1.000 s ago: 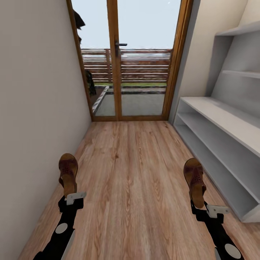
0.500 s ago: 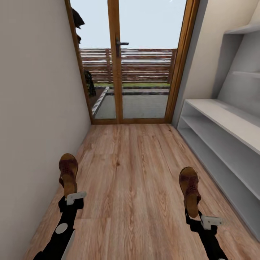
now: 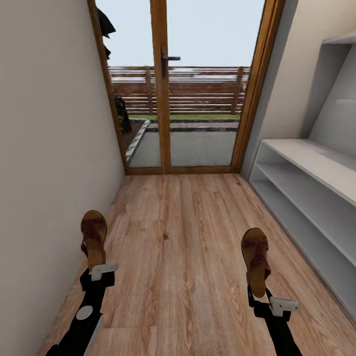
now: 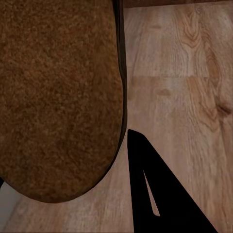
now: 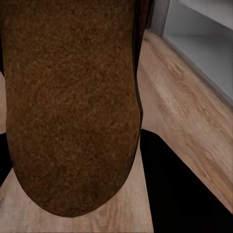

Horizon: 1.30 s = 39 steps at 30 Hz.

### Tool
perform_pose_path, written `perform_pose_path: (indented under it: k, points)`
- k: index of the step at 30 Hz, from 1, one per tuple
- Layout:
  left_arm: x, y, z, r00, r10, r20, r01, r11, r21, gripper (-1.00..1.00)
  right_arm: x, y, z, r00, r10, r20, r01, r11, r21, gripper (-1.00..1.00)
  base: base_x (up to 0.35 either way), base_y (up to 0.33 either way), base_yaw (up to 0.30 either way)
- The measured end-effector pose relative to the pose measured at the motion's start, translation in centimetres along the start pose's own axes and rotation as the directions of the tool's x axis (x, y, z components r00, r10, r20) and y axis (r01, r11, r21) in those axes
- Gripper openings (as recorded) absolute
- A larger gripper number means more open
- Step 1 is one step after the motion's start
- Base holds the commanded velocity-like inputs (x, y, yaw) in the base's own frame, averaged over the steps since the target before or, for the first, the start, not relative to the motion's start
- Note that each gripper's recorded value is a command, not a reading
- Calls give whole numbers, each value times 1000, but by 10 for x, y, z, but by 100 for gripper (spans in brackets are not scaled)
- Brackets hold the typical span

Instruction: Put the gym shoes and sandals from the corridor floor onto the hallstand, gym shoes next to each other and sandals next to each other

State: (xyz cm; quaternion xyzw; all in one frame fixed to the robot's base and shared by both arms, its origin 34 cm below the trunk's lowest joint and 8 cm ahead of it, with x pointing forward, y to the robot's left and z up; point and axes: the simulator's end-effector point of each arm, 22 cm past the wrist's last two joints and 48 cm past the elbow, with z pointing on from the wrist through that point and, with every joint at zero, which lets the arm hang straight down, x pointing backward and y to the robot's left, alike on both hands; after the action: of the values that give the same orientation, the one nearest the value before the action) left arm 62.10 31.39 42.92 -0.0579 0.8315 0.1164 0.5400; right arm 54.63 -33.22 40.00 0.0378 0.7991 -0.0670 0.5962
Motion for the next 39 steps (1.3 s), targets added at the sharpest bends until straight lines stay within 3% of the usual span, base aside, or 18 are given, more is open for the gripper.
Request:
perform_pose_path:
  k: [30,39]
  points:
    - [9,-3,-1,1000,6,-17,-6,1000,7,-100,0,0,0,1000,0,-1,0,1000,0,-100,337,73,-255]
    - [9,-2,0,1000,6,-17,-6,1000,6,-100,0,0,0,1000,0,-1,0,1000,0,-100,304,189,-265]
